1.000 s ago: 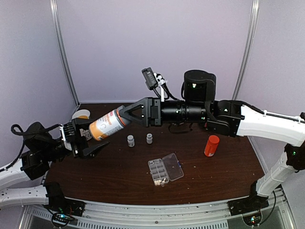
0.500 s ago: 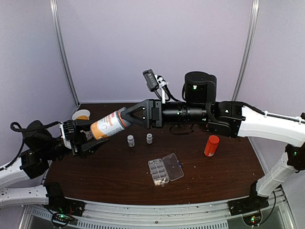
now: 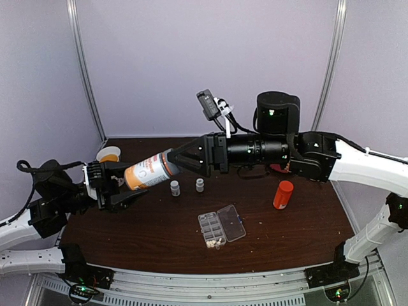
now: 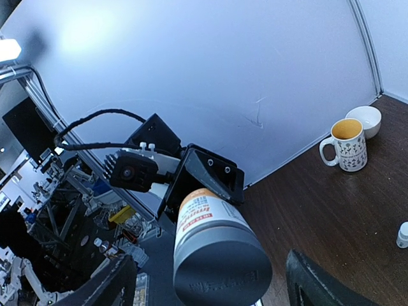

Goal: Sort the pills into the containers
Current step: Pass from the right arm to the left, then unscrew the lid of the pill bottle.

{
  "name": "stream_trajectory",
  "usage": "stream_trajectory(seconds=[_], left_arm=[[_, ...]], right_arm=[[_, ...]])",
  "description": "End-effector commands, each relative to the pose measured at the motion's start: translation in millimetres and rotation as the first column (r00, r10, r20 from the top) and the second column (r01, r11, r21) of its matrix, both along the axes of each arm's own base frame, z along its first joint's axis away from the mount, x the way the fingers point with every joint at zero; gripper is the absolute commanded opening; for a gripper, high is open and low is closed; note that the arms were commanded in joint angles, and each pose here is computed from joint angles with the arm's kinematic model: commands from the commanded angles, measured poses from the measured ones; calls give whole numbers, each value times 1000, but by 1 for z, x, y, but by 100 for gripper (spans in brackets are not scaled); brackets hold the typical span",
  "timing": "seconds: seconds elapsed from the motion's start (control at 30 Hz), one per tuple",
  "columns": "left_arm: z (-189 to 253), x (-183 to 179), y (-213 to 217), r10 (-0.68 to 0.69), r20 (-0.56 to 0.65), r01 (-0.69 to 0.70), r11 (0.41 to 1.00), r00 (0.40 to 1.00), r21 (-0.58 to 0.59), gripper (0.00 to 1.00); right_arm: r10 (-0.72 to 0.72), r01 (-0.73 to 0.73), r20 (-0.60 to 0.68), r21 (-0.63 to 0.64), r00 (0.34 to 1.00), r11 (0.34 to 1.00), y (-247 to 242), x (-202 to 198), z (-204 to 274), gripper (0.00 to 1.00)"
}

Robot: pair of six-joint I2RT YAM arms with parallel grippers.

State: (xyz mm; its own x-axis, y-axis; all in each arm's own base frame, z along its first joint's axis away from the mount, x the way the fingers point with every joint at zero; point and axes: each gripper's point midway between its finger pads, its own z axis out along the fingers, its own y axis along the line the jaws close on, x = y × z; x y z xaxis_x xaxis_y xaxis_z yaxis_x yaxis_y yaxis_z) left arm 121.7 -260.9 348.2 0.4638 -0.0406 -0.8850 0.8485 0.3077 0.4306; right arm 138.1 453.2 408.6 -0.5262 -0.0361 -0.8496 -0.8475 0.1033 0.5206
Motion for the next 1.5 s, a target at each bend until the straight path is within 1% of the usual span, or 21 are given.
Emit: stream_trajectory(seconds=[0.0, 0.1, 0.17, 0.33, 0.47, 0.5, 0.57, 0.6, 0.67, 0.77, 0.83, 0.93, 0.97, 1.03, 1.07, 1.1, 1.17, 1.3, 1.37, 1.47], left_arm=[[26, -11, 4, -46, 48, 51, 994, 998, -92, 18], [28, -14, 3, -68, 45, 72, 993, 997, -97, 18], [30, -16, 2, -84, 32, 86, 991, 996, -99, 17], [30, -16, -2, -100, 20, 101, 992, 995, -79, 17], [29, -16, -4, -102, 28, 103, 993, 994, -53, 16], [29, -16, -4, -104, 30, 105, 993, 994, -51, 16], [30, -17, -5, -105, 33, 107, 993, 994, -49, 16], [31, -17, -4, -105, 35, 107, 993, 994, -49, 16], [33, -17, -4, -105, 37, 107, 993, 994, -52, 16], [34, -17, -5, -110, 30, 111, 992, 994, -51, 15], [34, -15, -7, -113, 11, 113, 992, 994, -52, 13], [38, -11, -7, -111, -57, 106, 991, 992, -84, 7], [40, -8, -8, -118, -117, 105, 988, 986, -109, 6], [43, 3, -11, -126, -256, 84, 982, 958, -167, 5], [44, 6, -14, -142, -318, 85, 979, 937, -187, 2], [44, 9, -18, -159, -373, 90, 976, 914, -196, 0], [42, 13, -29, -188, -472, 112, 976, 861, -185, 0], [46, 6, -50, -244, -579, 220, 969, 778, -113, 0], [48, -1, -55, -282, -608, 284, 954, 742, -96, 0], [54, -10, -56, -320, -615, 333, 938, 721, -97, 0]], right_arm=[[74, -72, 26, -63, 997, 995, -4, -15, -2, 84], [105, -103, 9, -100, 994, 990, -3, -19, -10, 87], [107, -105, 12, -100, 994, 989, -4, -20, -11, 88], [116, -114, 10, -89, 993, 989, -1, -21, -12, 77], [120, -119, 9, -75, 993, 990, 1, -21, -9, 74], [119, -118, 8, -73, 993, 990, 1, -20, -9, 71], [120, -119, 9, -70, 993, 990, 1, -21, -9, 55], [122, -121, 8, -70, 993, 990, 1, -21, -9, 50], [122, -121, 11, -74, 993, 990, 0, -21, -10, 48], [117, -115, 20, -82, 993, 990, -2, -22, -13, 48], [113, -110, 32, -85, 993, 990, -4, -21, -14, 46], [114, -108, 67, -87, 991, 990, -9, -23, -15, 44], [110, -102, 87, -91, 990, 991, -11, -22, -16, 44], [80, -63, 145, -118, 986, 991, -17, -17, -22, 43], [63, -41, 170, -132, 983, 990, -20, -14, -25, 42], [54, -26, 198, -143, 979, 989, -23, -12, -26, 41], [47, -9, 250, -154, 967, 988, -28, -11, -27, 41], [17, 47, 360, -169, 933, 984, -38, -4, -32, 42], [5, 80, 429, -180, 903, 980, -41, 1, -38, 42], [53, 61, 515, -201, 856, 978, -44, -2, -44, 41]])
